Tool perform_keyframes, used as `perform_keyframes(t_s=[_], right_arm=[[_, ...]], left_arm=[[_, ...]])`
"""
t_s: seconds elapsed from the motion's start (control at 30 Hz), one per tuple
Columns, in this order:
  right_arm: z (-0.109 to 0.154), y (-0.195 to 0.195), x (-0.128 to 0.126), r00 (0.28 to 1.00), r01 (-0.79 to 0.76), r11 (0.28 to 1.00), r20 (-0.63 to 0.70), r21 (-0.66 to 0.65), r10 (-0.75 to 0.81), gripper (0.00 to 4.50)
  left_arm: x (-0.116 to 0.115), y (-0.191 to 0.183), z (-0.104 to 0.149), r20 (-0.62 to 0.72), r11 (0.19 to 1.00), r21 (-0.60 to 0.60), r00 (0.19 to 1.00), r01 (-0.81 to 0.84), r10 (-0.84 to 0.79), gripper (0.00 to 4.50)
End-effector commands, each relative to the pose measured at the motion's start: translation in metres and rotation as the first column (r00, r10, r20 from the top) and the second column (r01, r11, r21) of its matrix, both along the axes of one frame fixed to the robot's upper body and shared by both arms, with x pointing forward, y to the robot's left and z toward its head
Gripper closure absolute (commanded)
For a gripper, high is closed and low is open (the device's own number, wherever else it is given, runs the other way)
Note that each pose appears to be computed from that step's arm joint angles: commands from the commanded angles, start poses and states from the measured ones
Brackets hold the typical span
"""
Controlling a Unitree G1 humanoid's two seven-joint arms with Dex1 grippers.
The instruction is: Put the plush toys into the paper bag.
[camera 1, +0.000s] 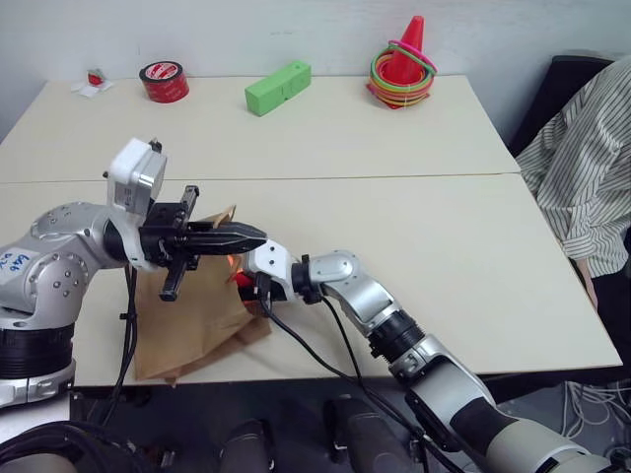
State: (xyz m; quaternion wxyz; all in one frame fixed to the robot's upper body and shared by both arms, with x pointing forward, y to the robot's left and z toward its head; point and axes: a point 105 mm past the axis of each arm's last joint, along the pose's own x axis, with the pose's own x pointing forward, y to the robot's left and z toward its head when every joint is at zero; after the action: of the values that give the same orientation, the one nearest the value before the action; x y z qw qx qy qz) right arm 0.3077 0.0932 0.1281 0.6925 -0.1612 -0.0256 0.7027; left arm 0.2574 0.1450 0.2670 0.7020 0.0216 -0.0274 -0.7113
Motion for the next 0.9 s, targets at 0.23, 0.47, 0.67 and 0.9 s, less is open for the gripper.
perform_keyframes(t_s=[0.23,0.47,0.67,0.9], right_arm=[[-0.018,0.026,-0.009,0.996,-0.065,0.997,0.062,-0.039,0.067,4.17],[-0.030,0.006,-0.016,0.994,-0.108,0.990,-0.033,-0.088,0.105,2.37],[-0.010,-0.019,-0.014,0.983,-0.173,0.974,-0.086,-0.149,0.162,0.17],[0.023,-0.050,-0.011,0.967,-0.192,0.968,-0.199,-0.163,0.159,0.06]], left_arm=[[0.001,-0.002,-0.002,0.019,0.998,0.035,0.998,0.056,-0.057,4.50],[0.000,0.004,-0.010,0.016,0.999,0.048,1.000,0.016,-0.017,4.50],[-0.002,0.011,-0.015,0.018,0.997,0.065,0.999,-0.035,0.034,4.50],[-0.007,0.021,-0.018,0.005,0.992,0.086,0.996,-0.087,0.087,4.50]])
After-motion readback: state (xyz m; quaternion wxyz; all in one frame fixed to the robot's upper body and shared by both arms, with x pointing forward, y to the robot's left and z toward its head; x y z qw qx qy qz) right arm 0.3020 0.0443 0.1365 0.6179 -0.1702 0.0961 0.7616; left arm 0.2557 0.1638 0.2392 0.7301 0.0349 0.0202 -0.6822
